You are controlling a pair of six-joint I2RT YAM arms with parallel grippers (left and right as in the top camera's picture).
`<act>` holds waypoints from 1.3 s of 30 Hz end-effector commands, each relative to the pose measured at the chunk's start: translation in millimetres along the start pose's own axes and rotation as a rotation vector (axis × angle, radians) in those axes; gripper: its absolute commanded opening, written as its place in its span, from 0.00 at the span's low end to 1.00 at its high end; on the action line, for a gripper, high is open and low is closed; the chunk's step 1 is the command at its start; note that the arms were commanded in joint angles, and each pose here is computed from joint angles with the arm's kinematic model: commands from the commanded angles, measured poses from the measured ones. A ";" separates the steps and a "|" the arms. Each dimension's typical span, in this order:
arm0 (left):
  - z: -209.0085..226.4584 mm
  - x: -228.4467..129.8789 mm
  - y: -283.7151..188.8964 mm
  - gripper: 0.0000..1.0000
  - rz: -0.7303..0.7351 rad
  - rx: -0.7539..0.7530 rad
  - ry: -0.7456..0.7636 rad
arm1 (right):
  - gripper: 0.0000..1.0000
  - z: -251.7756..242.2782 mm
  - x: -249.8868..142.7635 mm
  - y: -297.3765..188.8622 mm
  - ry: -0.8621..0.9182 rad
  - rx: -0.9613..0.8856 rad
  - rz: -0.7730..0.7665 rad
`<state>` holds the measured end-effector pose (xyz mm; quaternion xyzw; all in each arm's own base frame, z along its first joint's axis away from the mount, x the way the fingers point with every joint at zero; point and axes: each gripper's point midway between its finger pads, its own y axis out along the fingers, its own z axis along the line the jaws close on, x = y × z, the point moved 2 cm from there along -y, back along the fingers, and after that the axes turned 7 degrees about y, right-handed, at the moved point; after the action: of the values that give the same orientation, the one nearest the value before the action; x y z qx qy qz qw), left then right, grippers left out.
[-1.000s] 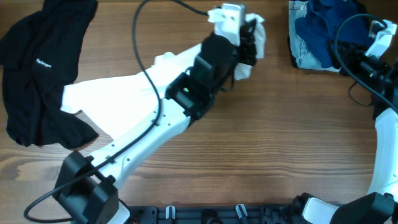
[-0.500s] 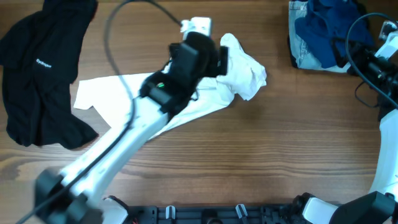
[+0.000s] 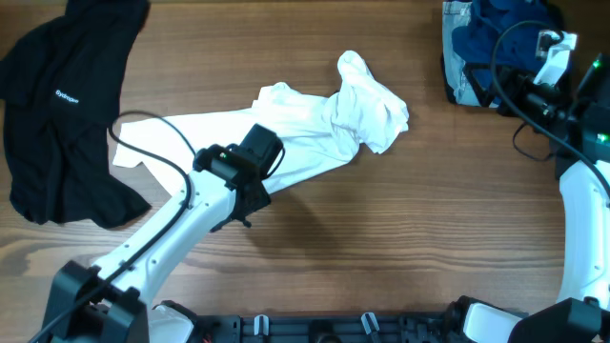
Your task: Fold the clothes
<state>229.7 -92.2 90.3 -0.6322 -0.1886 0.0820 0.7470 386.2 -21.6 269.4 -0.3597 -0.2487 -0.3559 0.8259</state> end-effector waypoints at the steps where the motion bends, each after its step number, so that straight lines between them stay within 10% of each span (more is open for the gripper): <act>1: 11.9 -11.3 29.1 0.85 0.071 -0.007 0.002 | 0.82 10.4 2.9 1.4 -0.032 0.002 -0.006; 18: 23.5 3.8 90.7 0.69 0.160 -0.024 0.105 | 0.81 9.2 -3.3 13.5 -0.034 -0.021 0.018; 20: 24.5 -1.2 101.1 0.55 0.194 0.000 0.111 | 0.79 8.7 -4.6 13.5 -0.029 -0.023 0.024; 22: 25.4 -5.0 109.2 0.08 0.219 0.019 0.111 | 0.72 5.9 -6.2 13.3 -0.017 -0.040 0.028; 23: 25.2 -5.1 110.1 0.04 0.220 0.021 0.097 | 0.67 3.9 -7.9 13.2 -0.010 -0.052 0.034; 31: -1.3 55.2 33.4 0.04 0.020 -0.129 0.051 | 0.55 -15.0 -38.9 43.4 0.018 -0.256 0.130; 39: 21.7 90.2 -43.5 0.04 -0.282 -0.202 -0.033 | 0.77 -63.6 -92.0 113.2 -0.024 -0.248 0.330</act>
<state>292.8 -64.9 122.3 -0.6917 -0.2374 -0.0069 0.6821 417.2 20.7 137.6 -0.4932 -0.1312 -0.2645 0.8183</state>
